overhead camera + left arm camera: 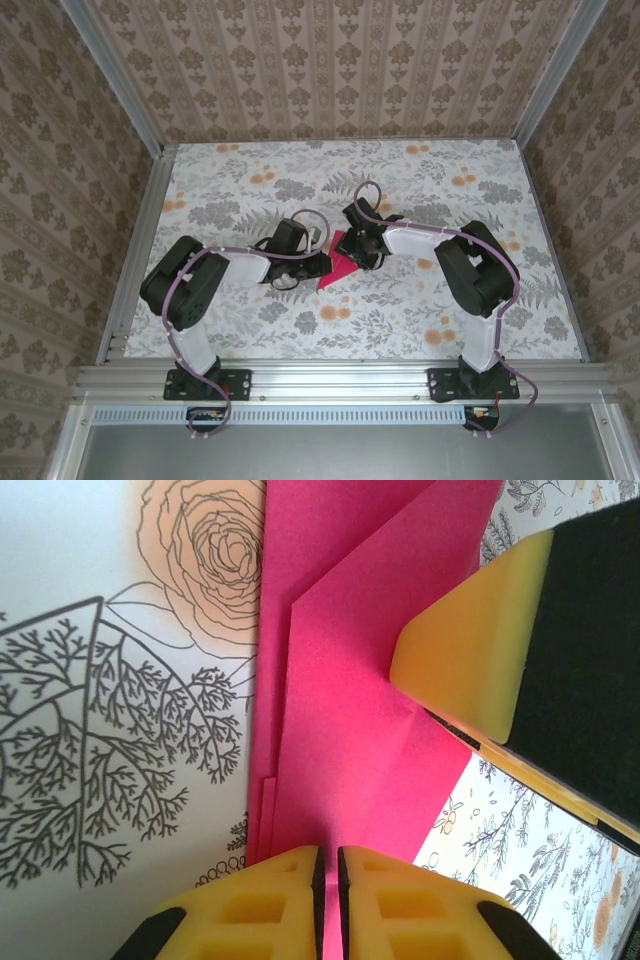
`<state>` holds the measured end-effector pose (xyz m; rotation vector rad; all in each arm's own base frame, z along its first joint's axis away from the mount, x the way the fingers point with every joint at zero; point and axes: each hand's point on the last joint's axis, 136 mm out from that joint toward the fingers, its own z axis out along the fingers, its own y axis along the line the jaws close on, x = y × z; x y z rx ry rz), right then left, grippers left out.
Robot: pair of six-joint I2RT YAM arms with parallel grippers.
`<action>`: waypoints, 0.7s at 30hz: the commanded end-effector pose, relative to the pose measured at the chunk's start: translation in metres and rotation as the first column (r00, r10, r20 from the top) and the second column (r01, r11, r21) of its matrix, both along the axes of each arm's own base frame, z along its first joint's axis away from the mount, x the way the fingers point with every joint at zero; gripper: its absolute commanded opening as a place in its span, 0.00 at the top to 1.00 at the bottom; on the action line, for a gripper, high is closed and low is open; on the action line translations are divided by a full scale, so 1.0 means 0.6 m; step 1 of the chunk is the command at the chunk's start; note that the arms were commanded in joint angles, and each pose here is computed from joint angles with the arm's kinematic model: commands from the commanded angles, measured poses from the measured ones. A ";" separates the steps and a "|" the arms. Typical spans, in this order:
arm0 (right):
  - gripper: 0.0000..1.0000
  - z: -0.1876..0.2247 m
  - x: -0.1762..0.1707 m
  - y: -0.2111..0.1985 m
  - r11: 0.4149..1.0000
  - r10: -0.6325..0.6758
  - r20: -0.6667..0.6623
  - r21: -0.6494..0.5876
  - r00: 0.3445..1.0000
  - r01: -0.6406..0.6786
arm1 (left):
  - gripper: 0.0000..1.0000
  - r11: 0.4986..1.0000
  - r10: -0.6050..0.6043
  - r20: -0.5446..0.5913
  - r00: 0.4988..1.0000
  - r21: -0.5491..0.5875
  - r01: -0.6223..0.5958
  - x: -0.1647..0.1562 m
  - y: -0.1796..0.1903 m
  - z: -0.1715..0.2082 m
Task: Fold a paper plane with a square sheet of paper (pick it up from the middle)
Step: Fourth fold the wing at the center of the table.
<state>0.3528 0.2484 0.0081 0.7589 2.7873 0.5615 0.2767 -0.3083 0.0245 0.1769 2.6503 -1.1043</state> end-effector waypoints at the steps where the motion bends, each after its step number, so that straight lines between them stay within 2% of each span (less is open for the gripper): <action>1: 0.50 -0.156 -0.124 -0.121 0.954 -0.071 -0.296 -0.300 0.952 -0.022 | 0.85 1.000 0.013 0.023 1.000 0.026 -0.014 0.006 0.012 0.006; 14: 0.47 -0.147 -0.115 -0.110 0.961 -0.043 -0.285 -0.274 0.958 -0.039 | 0.90 0.996 0.023 -0.011 1.000 0.083 -0.022 0.000 0.025 -0.014; 21: 0.45 -0.102 -0.086 -0.085 0.974 0.006 -0.232 -0.218 0.973 -0.058 | 0.94 0.993 0.012 -0.055 0.998 0.122 -0.005 -0.014 0.034 -0.035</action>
